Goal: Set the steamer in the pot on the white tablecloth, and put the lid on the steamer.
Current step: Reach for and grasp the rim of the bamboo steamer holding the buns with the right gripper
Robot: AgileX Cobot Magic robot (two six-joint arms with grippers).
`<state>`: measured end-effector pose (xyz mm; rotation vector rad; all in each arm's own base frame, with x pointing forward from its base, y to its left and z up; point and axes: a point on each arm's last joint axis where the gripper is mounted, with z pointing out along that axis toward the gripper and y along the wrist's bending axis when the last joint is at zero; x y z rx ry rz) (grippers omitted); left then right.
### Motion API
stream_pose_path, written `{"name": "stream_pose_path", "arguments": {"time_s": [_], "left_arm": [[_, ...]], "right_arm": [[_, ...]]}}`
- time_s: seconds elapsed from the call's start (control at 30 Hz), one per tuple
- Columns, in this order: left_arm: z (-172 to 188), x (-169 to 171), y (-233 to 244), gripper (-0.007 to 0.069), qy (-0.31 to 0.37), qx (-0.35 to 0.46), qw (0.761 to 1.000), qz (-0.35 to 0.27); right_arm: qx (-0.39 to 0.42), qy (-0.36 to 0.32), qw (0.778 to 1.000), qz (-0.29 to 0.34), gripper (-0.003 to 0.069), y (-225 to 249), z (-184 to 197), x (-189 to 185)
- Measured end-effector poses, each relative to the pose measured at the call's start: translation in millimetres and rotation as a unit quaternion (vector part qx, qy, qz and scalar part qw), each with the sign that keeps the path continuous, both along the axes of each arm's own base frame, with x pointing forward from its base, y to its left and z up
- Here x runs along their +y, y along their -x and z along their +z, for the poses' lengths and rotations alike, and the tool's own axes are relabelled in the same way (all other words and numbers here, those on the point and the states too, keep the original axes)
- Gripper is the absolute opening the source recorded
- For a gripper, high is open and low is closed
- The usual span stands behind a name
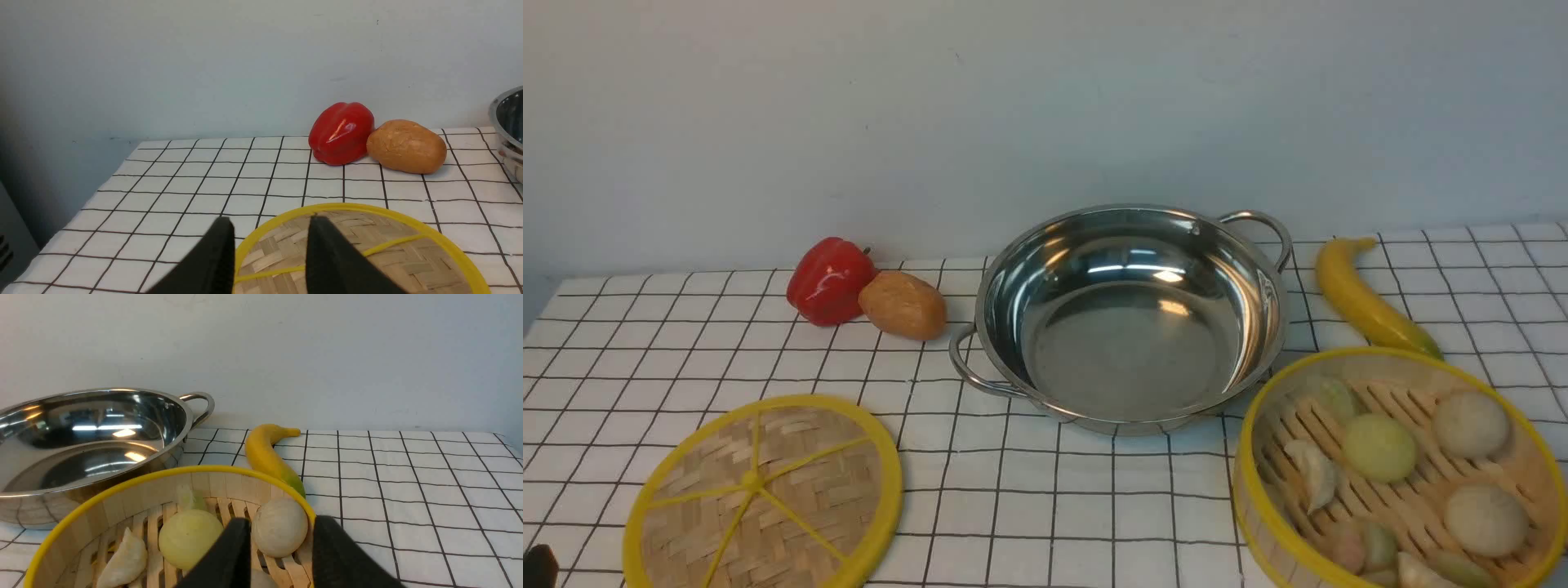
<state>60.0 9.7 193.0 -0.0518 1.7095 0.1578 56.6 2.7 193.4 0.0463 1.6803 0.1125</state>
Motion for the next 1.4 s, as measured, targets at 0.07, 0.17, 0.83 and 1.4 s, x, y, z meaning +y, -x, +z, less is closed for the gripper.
{"name": "stream_pose_path", "arguments": {"time_s": [0.07,0.17,0.83,1.4], "left_arm": [[0.0,0.0,0.0,0.0243,0.000,0.000,1.000,0.000],[0.0,0.0,0.0,0.0243,0.000,0.000,1.000,0.000],[0.0,0.0,0.0,0.0243,0.000,0.000,1.000,0.000],[3.7,-1.4,-0.6,0.0243,0.032,-0.025,0.999,-0.004]], "right_arm": [[0.000,0.000,1.000,0.000,0.0240,0.0,0.0,0.0],[0.000,0.000,1.000,0.000,0.0240,0.0,0.0,0.0],[0.000,0.000,1.000,0.000,0.0240,0.0,0.0,0.0],[-0.002,-0.035,0.999,0.002,0.0240,0.0,0.6,1.0]]}}
